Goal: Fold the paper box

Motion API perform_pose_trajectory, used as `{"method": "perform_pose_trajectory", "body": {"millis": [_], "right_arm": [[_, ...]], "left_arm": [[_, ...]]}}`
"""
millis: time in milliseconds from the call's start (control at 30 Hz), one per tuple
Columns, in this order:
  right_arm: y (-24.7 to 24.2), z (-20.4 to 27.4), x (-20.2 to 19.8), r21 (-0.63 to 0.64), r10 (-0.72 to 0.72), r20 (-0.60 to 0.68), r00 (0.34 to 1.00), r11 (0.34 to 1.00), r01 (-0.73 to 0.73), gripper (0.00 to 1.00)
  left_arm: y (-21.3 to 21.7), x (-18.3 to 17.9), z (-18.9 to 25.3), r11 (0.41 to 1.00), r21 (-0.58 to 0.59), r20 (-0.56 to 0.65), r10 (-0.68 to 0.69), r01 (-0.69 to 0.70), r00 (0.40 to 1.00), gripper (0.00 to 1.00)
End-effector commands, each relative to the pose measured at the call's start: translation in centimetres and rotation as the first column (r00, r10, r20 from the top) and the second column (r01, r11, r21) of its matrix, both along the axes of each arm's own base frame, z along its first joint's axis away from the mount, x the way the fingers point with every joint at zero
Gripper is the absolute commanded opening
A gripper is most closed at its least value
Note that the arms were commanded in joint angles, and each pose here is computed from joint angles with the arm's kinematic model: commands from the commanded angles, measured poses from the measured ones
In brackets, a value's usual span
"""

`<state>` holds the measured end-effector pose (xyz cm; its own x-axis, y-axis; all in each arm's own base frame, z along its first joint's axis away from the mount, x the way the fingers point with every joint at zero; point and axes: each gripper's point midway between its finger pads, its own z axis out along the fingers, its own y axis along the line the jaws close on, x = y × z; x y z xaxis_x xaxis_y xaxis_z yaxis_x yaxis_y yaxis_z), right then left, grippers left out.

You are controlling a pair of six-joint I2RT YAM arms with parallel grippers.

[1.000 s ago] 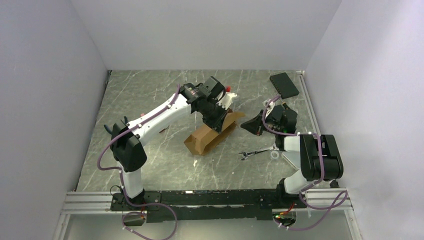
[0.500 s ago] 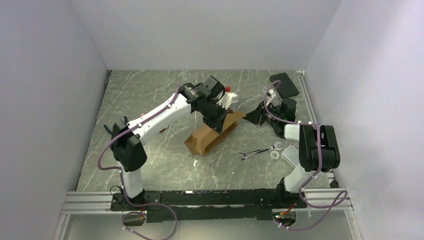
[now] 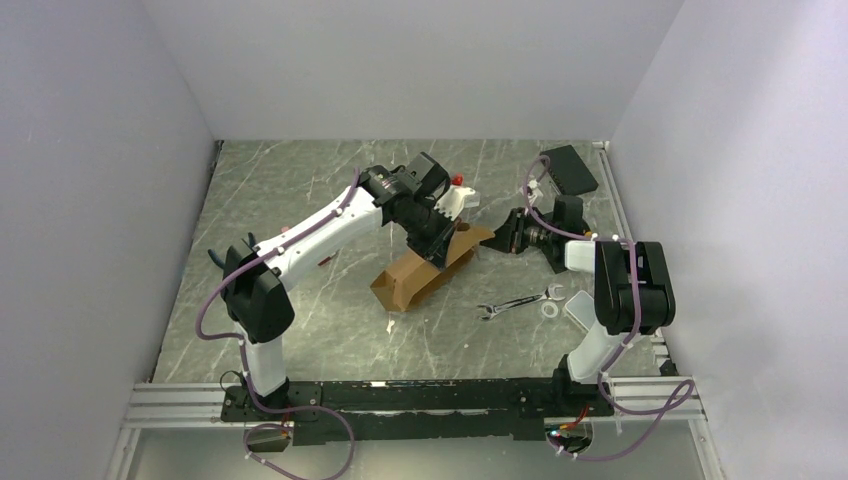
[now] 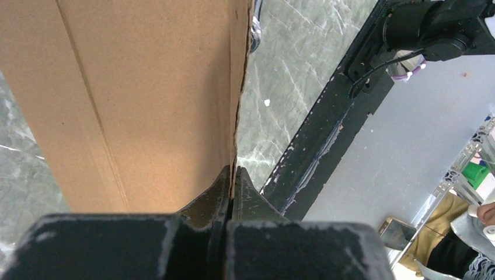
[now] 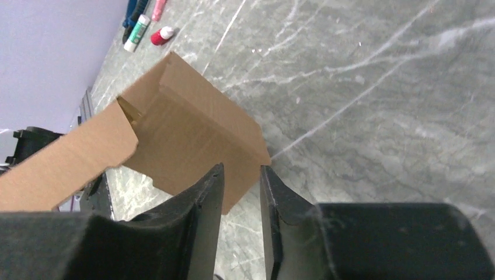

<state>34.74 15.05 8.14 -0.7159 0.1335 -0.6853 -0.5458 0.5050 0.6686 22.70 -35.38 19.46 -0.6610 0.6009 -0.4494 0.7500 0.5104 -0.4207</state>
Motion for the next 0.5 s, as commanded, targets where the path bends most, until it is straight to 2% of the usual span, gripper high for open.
{"method": "perform_pose_trajectory", "body": {"millis": [0, 133, 467], "right_arm": [[0.8, 2.9, 0.9, 0.011, 0.082, 0.125, 0.989, 0.996, -0.084, 0.36], [2.8, 2.8, 0.1, -0.015, 0.157, 0.138, 0.978, 0.988, -0.156, 0.49], [3.6, 2.2, 0.6, -0.081, 0.189, 0.158, 0.969, 0.981, -0.178, 0.66]], "left_arm": [[-0.7, -0.2, 1.5, 0.997, -0.055, 0.000, -0.048, 0.048, 0.999, 0.00], [-0.8, -0.3, 1.7, 0.997, -0.061, 0.002, -0.055, 0.055, 0.999, 0.00], [-0.2, -0.6, 2.3, 0.996, -0.064, 0.031, -0.067, 0.069, 0.997, 0.00]]}}
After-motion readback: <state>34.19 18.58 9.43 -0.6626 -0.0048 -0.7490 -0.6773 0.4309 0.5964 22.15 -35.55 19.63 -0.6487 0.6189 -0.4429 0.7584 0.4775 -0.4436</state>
